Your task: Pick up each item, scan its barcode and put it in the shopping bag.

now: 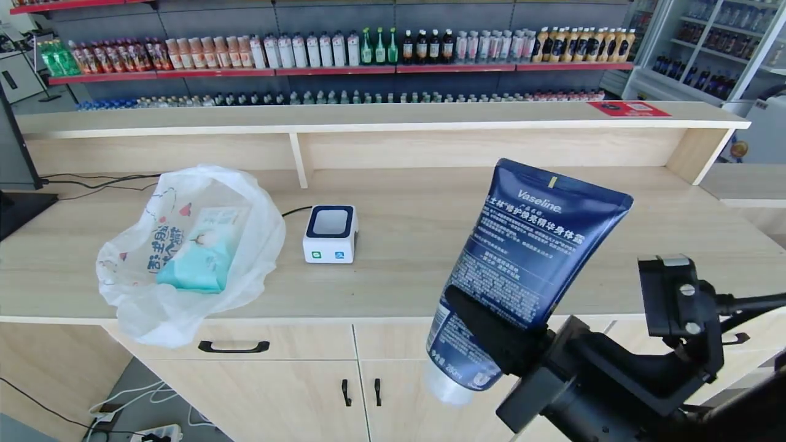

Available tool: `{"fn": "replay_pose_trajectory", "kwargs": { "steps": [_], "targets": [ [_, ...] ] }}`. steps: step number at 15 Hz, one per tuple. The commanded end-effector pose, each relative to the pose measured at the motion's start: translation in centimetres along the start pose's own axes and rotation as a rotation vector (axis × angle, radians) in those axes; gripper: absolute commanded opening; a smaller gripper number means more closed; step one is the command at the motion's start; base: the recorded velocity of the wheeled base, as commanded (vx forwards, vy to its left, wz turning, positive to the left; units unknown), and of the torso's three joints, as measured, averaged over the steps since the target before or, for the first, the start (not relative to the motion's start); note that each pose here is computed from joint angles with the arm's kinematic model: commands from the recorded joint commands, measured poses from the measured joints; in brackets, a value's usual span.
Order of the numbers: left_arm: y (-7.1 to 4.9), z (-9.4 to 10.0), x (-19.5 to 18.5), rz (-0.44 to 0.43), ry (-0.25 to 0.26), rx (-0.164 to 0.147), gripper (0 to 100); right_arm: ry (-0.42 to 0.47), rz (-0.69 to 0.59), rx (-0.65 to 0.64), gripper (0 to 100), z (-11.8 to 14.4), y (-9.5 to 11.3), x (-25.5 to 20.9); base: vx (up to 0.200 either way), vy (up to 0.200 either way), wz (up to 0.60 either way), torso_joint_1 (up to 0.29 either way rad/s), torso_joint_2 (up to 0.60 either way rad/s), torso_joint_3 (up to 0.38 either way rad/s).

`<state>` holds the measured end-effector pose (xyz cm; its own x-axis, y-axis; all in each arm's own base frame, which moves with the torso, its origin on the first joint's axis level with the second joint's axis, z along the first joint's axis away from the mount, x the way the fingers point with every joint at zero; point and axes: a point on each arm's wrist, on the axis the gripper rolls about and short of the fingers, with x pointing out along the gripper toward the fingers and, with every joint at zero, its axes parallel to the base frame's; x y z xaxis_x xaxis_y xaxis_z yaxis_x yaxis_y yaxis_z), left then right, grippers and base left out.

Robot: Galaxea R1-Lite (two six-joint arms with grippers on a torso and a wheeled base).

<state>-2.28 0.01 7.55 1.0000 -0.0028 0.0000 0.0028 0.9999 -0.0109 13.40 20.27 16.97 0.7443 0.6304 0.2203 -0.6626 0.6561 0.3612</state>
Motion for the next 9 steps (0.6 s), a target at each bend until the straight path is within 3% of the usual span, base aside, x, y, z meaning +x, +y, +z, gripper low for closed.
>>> {"fn": "replay_pose_trajectory", "kwargs": {
  "steps": [1,3,4,6,9],
  "targets": [
    [0.0,0.0,0.0,0.000,0.000,0.000,0,0.030,-0.177,-0.152,0,-0.8,-5.0,1.5,0.000,0.000,0.00,0.000,0.00,0.000],
    [0.0,0.0,0.0,0.000,0.000,0.000,0,-0.030,-0.253,-0.191,0,0.4,-7.0,2.7,0.000,0.000,0.00,0.000,0.00,0.000],
    [0.0,0.0,0.0,0.000,0.000,0.000,0,-0.092,-0.332,-0.248,0,2.1,-9.2,3.3,0.000,0.000,0.00,0.000,0.00,0.000],
    [0.0,0.0,0.0,0.000,0.000,0.000,0,-0.211,-0.418,-0.278,0,5.2,-11.4,3.7,0.000,0.000,0.00,0.000,0.00,0.000],
    [0.0,0.0,0.0,0.000,0.000,0.000,0,-0.268,-0.520,-0.327,0,7.3,-13.9,2.8,0.000,0.000,0.00,0.000,0.00,0.000]
  ]
}}
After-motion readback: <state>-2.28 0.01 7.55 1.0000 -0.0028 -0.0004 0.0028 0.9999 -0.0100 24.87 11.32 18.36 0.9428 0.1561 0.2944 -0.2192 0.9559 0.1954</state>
